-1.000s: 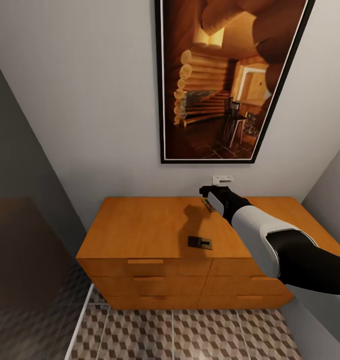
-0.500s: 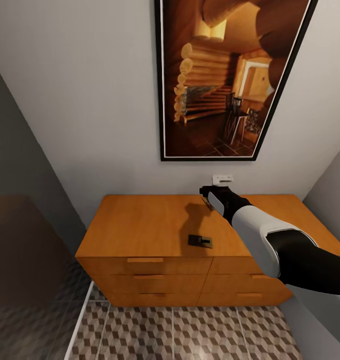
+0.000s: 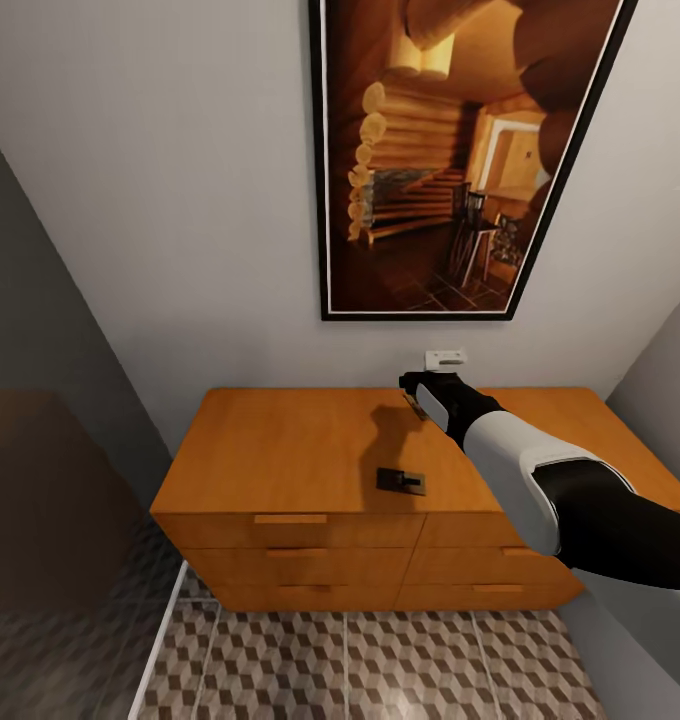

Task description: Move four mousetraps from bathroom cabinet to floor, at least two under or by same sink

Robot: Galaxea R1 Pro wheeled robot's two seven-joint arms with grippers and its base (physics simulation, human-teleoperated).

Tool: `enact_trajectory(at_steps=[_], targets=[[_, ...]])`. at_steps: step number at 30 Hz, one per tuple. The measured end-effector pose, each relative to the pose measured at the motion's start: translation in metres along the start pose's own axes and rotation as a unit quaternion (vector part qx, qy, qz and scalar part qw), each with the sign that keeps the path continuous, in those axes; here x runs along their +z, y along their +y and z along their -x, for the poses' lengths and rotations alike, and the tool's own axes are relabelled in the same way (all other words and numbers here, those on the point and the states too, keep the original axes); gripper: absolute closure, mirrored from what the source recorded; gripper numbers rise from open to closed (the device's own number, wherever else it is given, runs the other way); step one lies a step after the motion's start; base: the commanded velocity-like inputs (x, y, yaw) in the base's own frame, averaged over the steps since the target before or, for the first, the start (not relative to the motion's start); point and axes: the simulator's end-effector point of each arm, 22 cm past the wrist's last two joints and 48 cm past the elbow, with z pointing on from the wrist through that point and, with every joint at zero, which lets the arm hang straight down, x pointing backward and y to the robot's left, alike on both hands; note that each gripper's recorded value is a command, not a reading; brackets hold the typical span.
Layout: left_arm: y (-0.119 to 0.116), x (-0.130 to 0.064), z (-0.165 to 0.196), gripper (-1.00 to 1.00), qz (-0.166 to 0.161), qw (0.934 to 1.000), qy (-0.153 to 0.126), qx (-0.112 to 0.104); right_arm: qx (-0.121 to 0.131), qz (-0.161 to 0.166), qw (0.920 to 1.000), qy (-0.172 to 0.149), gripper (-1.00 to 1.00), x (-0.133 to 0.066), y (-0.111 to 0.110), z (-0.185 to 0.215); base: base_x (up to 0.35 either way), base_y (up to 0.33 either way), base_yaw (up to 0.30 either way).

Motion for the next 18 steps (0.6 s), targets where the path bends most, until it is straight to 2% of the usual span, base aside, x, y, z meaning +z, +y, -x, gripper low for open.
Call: enact_trajectory(at_steps=[18], targets=[[-0.002, 0.001, -0.015, -1.0, -0.001, 0.9998, 0.021, 0.002, -0.002, 0.0, 0.9999, 0.013, -1.0, 0.012, 0.002, -0.018, 0.0, 0.0, 0.0]])
